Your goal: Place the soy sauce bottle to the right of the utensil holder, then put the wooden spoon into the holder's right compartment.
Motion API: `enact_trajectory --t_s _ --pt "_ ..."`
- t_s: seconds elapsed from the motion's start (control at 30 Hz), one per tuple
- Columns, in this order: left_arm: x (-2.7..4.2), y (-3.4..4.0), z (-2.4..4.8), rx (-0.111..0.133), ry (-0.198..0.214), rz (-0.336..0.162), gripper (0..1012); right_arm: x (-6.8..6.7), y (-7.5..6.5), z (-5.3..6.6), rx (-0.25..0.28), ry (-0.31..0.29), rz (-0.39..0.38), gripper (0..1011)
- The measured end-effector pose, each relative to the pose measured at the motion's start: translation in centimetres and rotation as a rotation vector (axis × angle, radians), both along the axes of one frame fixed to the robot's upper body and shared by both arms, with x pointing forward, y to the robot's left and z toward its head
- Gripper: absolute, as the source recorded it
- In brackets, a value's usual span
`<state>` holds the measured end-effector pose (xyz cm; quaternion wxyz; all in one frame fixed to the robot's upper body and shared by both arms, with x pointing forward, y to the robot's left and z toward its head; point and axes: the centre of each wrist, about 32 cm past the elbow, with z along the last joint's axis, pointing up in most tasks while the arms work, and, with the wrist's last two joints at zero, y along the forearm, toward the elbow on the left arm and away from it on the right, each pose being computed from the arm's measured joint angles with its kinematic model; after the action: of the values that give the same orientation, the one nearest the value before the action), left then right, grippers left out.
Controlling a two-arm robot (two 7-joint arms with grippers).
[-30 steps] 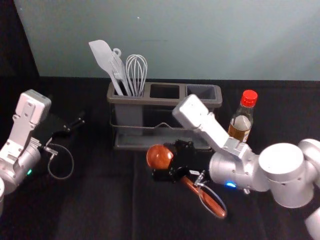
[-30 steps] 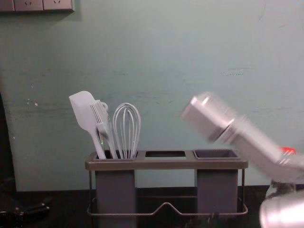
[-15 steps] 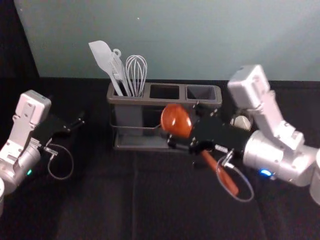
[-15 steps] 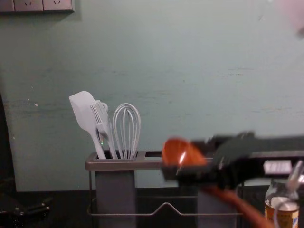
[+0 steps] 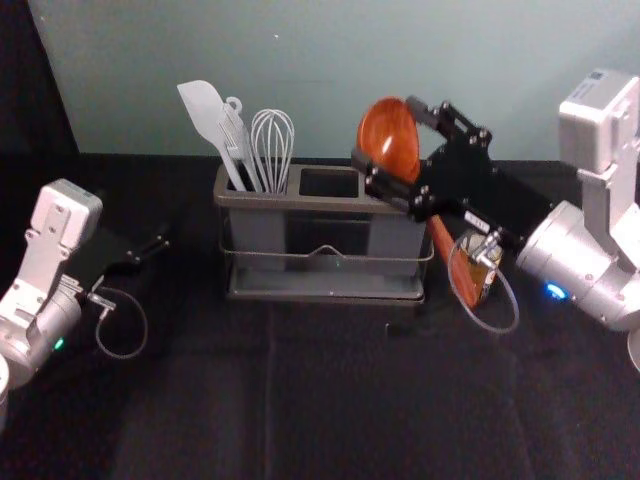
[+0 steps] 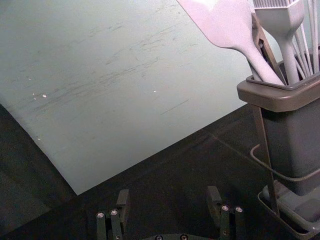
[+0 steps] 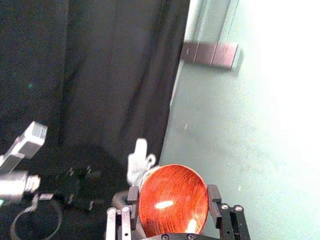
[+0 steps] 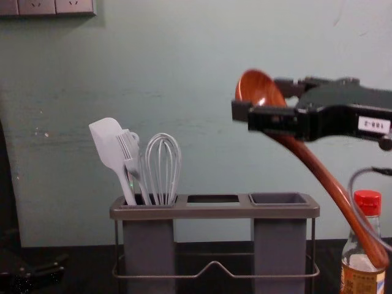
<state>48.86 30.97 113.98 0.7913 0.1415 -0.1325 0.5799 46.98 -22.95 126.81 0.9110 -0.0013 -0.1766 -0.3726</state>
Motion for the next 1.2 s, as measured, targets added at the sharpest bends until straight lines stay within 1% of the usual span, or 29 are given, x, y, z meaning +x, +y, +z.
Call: enact_trajectory --t_s 0.07,0.13,0.2,0.23,0.37,0.4,0.47,0.5,0.57,0.6,0.67,0.73,0.9,1.1,1.2 --pt "0.00 0.00 0.00 0.000 0.000 0.000 1005 0.6 -0.1 -0.2 0.027 -0.039 0.005 838" --pt "0.00 0.00 0.00 0.000 0.000 0.000 1005 1.1 -0.1 -0.2 0.044 -0.062 0.015 838" --pt "0.00 0.00 0.00 0.000 0.000 0.000 1005 1.9 -0.1 -0.2 0.063 -0.092 0.031 838" --pt "0.00 0.00 0.00 0.000 0.000 0.000 1005 2.5 0.0 -0.1 0.073 -0.108 0.038 838" --pt "0.00 0.00 0.00 0.000 0.000 0.000 1005 3.7 0.2 0.3 0.087 -0.133 0.048 838" --pt "0.00 0.00 0.00 0.000 0.000 0.000 1005 4.4 0.4 0.6 0.089 -0.143 0.054 838" --pt "0.00 0.00 0.00 0.000 0.000 0.000 1005 4.9 0.5 0.7 0.091 -0.149 0.058 837" --pt "0.00 0.00 0.00 0.000 0.000 0.000 1005 5.6 0.7 0.9 0.093 -0.155 0.059 838" --pt "0.00 0.00 0.00 0.000 0.000 0.000 1005 6.2 0.9 1.1 0.092 -0.161 0.057 838" --pt "0.00 0.00 0.00 0.000 0.000 0.000 1005 6.9 1.1 1.3 0.090 -0.162 0.053 838" --pt "0.00 0.00 0.00 0.000 0.000 0.000 1005 7.7 1.5 1.4 0.084 -0.163 0.046 838" --pt "0.00 0.00 0.00 0.000 0.000 0.000 1005 8.3 1.7 1.5 0.082 -0.162 0.039 838" --pt "0.00 0.00 0.00 0.000 0.000 0.000 1005 9.9 2.5 1.3 0.071 -0.143 0.014 838" --pt "0.00 0.00 0.00 0.000 0.000 0.000 1005 11.3 3.3 1.0 0.057 -0.118 -0.002 838" --pt "0.00 0.00 0.00 0.000 0.000 0.000 1005 11.7 3.5 0.8 0.054 -0.110 -0.004 838"
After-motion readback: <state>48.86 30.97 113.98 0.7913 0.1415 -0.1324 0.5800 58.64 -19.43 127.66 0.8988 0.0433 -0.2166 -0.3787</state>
